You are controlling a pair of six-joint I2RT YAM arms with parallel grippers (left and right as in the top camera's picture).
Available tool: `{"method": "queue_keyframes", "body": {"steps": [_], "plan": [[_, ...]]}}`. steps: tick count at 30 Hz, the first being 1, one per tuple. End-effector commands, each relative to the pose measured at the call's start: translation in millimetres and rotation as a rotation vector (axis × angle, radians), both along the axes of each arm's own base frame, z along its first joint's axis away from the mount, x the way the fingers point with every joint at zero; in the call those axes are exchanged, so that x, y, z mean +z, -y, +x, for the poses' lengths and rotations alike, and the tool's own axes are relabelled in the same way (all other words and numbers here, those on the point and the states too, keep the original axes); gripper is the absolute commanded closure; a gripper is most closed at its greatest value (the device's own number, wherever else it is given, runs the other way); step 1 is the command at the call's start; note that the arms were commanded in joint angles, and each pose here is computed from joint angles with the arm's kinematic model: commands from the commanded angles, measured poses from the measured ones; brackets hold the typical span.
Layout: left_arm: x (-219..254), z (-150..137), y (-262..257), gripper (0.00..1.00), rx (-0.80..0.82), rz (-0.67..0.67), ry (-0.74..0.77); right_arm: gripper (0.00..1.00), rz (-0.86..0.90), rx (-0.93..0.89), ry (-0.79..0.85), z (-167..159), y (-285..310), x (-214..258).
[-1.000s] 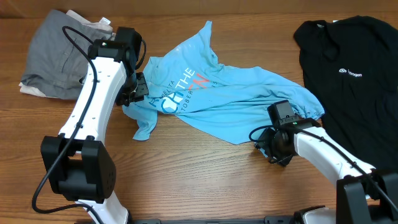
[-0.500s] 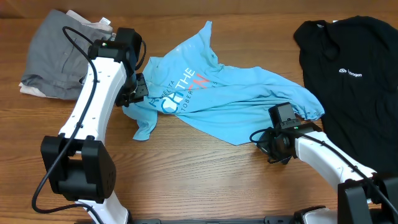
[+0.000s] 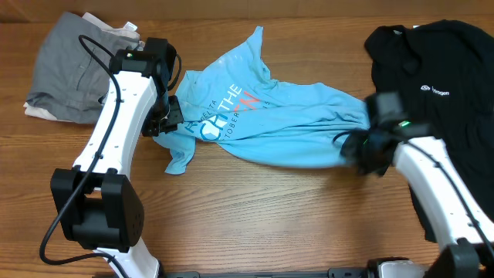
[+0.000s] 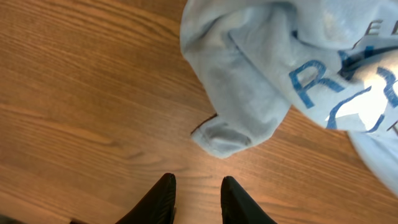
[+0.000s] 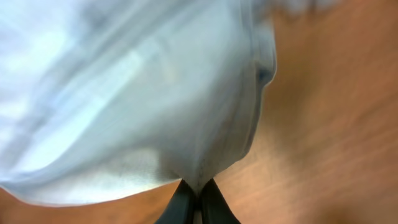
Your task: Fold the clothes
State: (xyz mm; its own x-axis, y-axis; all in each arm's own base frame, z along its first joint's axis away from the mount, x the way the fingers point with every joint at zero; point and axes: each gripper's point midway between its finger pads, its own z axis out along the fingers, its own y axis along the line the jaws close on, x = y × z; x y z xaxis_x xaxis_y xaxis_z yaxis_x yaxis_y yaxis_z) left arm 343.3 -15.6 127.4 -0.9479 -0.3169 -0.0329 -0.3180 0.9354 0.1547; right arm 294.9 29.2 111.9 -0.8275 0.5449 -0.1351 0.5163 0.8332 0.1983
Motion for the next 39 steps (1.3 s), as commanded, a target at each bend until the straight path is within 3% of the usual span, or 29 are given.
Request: {"method": "queue_keyframes", "body": {"steps": [1,11,22,32,39], "plan": [[5,-6,-2,0.73,0.001,0.002,-0.003,0.96,-0.044,0.016,0.137,27,31,42],[-24,-19,4,0.73,-0.001,-0.026,-0.055,0.96,-0.086,-0.135,0.23,41,122,57],[-89,-21,32,0.78,0.018,-0.194,-0.015,0.96,-0.056,-0.115,0.208,41,119,49],[-107,4,37,0.74,-0.07,-0.203,0.113,0.96,-0.052,-0.115,0.206,41,118,49],[-119,0,36,0.64,0.008,-0.192,0.125,0.96,-0.051,-0.114,0.204,40,118,49]]}}
